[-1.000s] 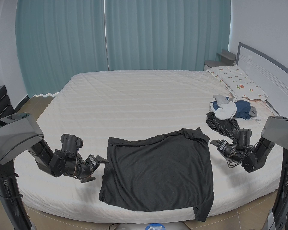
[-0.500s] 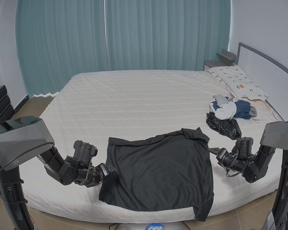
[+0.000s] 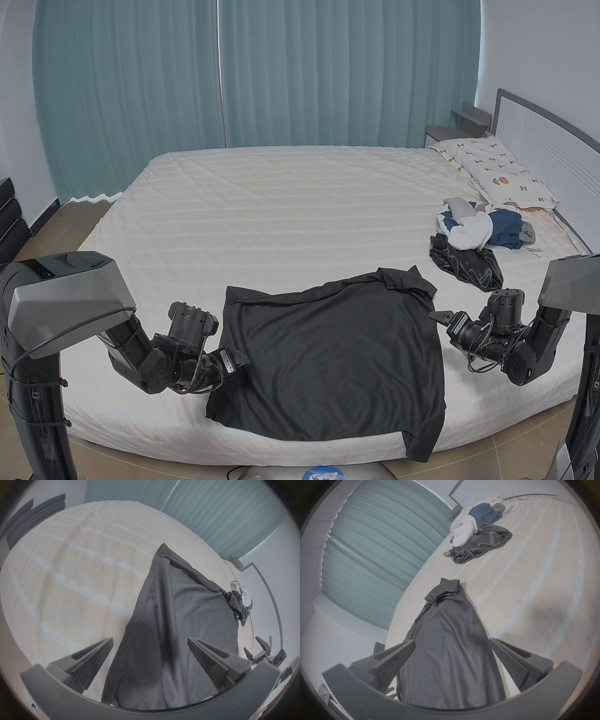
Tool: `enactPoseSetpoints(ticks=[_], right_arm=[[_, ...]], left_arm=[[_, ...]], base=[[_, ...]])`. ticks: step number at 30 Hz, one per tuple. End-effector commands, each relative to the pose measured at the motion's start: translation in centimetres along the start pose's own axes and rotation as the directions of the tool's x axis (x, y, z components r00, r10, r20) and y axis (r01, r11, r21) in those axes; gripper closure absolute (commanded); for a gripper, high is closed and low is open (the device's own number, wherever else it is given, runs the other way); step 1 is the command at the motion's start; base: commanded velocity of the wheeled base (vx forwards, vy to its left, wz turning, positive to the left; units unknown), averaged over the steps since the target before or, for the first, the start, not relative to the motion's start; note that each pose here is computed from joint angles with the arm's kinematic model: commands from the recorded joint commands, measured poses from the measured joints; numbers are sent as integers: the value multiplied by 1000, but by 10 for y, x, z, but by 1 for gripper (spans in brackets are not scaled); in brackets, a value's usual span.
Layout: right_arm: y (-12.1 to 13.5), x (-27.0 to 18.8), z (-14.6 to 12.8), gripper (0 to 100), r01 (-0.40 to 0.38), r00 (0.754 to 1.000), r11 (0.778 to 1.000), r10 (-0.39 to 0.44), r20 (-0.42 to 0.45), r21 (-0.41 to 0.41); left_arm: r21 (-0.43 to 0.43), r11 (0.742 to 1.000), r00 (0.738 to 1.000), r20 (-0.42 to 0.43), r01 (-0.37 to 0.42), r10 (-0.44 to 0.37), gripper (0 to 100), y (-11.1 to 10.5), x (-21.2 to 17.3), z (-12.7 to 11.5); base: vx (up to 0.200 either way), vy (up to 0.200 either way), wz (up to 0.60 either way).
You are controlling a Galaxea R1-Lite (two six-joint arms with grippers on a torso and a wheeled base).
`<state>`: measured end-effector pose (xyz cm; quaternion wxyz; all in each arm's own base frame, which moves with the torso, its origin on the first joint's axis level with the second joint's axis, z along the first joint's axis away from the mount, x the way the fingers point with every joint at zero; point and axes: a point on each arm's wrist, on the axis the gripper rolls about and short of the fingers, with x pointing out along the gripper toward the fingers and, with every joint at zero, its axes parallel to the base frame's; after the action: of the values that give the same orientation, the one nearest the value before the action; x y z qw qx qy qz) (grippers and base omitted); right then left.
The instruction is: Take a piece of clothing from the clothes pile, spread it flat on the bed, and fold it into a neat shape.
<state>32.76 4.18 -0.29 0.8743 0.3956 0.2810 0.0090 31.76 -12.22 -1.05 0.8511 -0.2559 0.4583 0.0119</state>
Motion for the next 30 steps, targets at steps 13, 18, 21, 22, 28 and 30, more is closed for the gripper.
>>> enactPoseSetpoints(ticks=[13, 18, 21, 22, 28, 30], right_arm=[[-4, 1, -3, 0, 12, 1000, 1000, -12, -7, 0], [-6, 1, 0, 0, 16, 1000, 1000, -16, 3, 5], [-6, 0, 1, 0, 17, 1000, 1000, -17, 4, 6], [-7, 0, 2, 0, 19, 1000, 1000, -19, 8, 8], [-8, 0, 3, 0, 21, 1000, 1000, -21, 10, 10], [-10, 0, 5, 0, 25, 1000, 1000, -25, 17, 12]], left_arm=[[35, 998, 999, 0, -46, 46, 100, 1, 6, -8], [23, 997, 998, 9, -67, 67, 100, 5, 3, -6], [13, 996, 996, 18, -91, 91, 100, 13, -6, -7], [7, 995, 995, 25, -98, 98, 100, 15, -9, -6], [-32, 992, 992, 49, -119, 120, 100, 26, -16, 5], [-47, 990, 989, 52, -134, 136, 100, 33, -18, 8]], base=[[0, 0, 0], [0, 0, 0], [0, 0, 0], [0, 0, 0], [0, 0, 0], [0, 0, 0]])
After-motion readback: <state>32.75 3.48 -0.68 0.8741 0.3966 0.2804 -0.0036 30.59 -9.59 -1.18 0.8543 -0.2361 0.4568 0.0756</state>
